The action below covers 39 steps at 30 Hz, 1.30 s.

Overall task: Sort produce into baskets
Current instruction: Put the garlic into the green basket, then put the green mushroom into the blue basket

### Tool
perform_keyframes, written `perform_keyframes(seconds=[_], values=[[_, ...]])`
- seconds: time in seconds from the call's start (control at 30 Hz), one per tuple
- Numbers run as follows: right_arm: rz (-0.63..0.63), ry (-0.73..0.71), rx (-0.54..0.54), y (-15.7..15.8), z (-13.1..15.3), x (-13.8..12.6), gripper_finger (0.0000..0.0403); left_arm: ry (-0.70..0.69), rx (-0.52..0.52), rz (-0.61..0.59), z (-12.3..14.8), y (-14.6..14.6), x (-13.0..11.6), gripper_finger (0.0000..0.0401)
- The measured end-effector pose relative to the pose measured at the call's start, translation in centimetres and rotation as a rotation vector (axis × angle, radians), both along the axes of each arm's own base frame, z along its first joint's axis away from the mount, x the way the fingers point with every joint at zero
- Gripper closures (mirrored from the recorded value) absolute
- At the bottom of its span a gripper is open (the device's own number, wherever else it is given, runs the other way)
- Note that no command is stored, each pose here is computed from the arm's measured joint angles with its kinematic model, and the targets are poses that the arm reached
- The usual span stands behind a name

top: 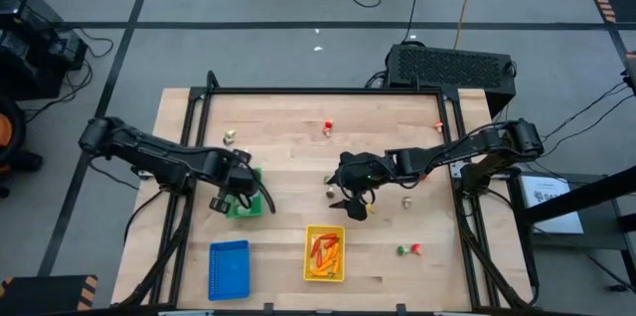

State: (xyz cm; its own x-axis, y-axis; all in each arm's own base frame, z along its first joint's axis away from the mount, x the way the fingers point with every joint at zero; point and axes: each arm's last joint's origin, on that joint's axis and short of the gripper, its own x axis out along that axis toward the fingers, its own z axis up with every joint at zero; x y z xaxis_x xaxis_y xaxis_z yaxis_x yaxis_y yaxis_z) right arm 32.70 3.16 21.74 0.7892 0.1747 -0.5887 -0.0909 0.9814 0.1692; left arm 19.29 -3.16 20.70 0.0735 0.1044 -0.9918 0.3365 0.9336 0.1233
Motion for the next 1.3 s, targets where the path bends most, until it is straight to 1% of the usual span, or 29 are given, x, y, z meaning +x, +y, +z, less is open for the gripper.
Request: perform_keyframes(seconds=[0.3, 0.37, 0.43, 0.53, 0.67, 0.8, 0.83, 0.93, 1.07, 1.3], values=[[0.003, 0.000, -0.005, 0.0, 0.0, 0.0, 0.0074, 0.083, 0.015, -0.001, -1.1, -0.1, 0.4, 0.0388], [0.004, 0.001, -0.006, 0.0, 0.0, 0.0, 0.0074, 0.080, 0.017, 0.004, -1.1, -0.1, 0.4, 0.0384], [0.006, 0.000, -0.008, 0.0, 0.0, 0.0, 0.0074, 0.066, 0.048, 0.007, -1.1, 0.0, 0.5, 0.0374], [0.008, 0.000, -0.012, 0.0, 0.0, 0.0, 0.0074, 0.059, 0.091, 0.009, -1.1, 0.1, 0.5, 0.0346], [0.008, 0.000, -0.012, 0.0, 0.0, 0.0, 0.0074, 0.059, 0.097, 0.009, -1.1, 0.2, 0.5, 0.0305], [0.008, 0.000, -0.012, 0.0, 0.0, 0.0, 0.0074, 0.060, 0.097, 0.010, -1.1, 0.2, 0.5, 0.0281], [0.008, 0.000, -0.012, 0.0, 0.0, 0.0, 0.0074, 0.060, 0.097, 0.024, -1.1, 0.2, 0.5, 0.0279], [0.008, 0.000, -0.012, 0.0, 0.0, 0.0, 0.0074, 0.046, 0.094, 0.123, -1.0, 0.2, 0.5, 0.0277], [0.007, 0.000, -0.010, 0.0, 0.0, 0.0, 0.0074, 0.037, 0.088, 0.163, 0.1, 0.1, 0.8, 0.0276], [-0.010, -0.018, 0.015, 0.0, 0.2, 0.1, 0.0074, -0.020, 0.039, 0.168, 3.9, -0.2, 2.0, 0.0276]])
